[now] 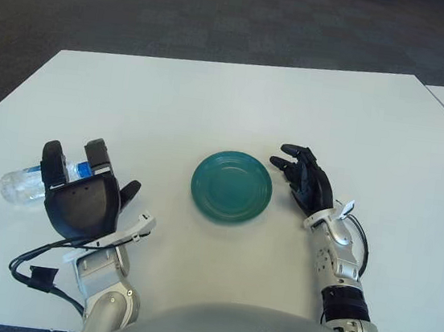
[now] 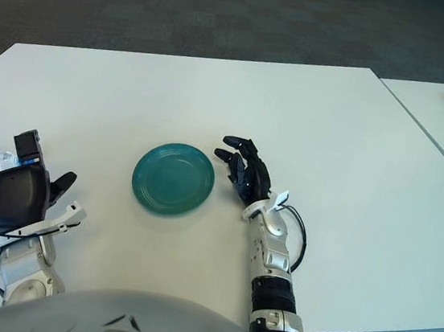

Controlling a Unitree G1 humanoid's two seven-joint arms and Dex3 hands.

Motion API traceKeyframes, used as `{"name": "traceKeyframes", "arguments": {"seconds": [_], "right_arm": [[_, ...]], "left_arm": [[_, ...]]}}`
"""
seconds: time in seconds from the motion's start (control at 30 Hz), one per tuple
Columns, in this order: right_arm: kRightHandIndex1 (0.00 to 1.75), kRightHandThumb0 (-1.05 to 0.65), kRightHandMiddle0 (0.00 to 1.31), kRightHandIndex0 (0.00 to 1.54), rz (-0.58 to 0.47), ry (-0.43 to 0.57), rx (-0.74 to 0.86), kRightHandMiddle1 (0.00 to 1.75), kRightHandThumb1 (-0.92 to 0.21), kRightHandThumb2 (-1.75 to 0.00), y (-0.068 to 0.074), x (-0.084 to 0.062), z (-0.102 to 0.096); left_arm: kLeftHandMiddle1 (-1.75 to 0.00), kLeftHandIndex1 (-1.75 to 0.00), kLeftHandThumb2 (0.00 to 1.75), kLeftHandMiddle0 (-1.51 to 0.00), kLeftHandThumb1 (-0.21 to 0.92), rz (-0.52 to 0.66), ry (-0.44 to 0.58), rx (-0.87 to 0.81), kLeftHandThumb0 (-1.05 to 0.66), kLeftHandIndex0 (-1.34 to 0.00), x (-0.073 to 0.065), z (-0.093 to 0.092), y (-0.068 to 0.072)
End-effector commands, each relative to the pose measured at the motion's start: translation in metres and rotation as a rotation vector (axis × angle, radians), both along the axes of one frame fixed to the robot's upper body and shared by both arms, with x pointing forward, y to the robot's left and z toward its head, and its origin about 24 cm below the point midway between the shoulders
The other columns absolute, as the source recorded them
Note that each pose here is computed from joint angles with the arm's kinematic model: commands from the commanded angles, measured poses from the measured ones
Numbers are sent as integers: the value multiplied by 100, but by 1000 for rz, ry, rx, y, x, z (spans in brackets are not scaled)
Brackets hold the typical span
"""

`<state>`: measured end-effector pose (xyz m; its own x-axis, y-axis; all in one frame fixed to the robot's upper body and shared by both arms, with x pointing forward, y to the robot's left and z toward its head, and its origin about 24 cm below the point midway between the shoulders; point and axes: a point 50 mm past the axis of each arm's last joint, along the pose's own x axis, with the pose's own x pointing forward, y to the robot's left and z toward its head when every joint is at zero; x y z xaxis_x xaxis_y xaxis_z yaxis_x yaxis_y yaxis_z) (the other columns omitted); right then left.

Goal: Put the bottle into the plate.

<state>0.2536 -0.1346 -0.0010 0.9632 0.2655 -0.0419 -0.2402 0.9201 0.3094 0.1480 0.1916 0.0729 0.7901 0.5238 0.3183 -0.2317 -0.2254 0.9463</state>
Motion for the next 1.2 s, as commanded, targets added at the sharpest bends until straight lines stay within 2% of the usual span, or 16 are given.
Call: {"name": "traceKeyframes", "arguments": {"seconds": [0.0,0.47,0.73,0.87,1.0,1.17], "right_arm": [[96,-62,18,41,-6,116,-3,121,-92,-58,-1,-10,-20],[94,-65,16,38,-4,121,-17,121,-92,-61,-1,-8,-21],[92,-67,11,34,13,113,-35,120,-92,-65,-7,-7,-19],[91,-69,12,34,8,122,-43,122,-92,-67,-11,-5,-18],[90,-71,11,34,1,138,-51,121,-92,-67,-14,-5,-20],[83,-73,9,36,-8,153,-66,116,-92,-67,-20,-6,-22]], "left_arm": [[-17,-99,63,-35,92,7,-30,59,-105,0,0,5,0],[-19,-101,62,-37,92,22,-28,70,-105,0,3,7,4],[-19,-107,59,-35,92,72,-9,45,-105,0,9,8,20],[-20,-110,57,-35,92,113,8,33,-105,0,9,12,36],[-20,-112,56,-35,92,171,27,16,-105,0,6,18,55],[-22,-110,55,-35,92,225,49,-5,-105,0,-1,18,65]]}}
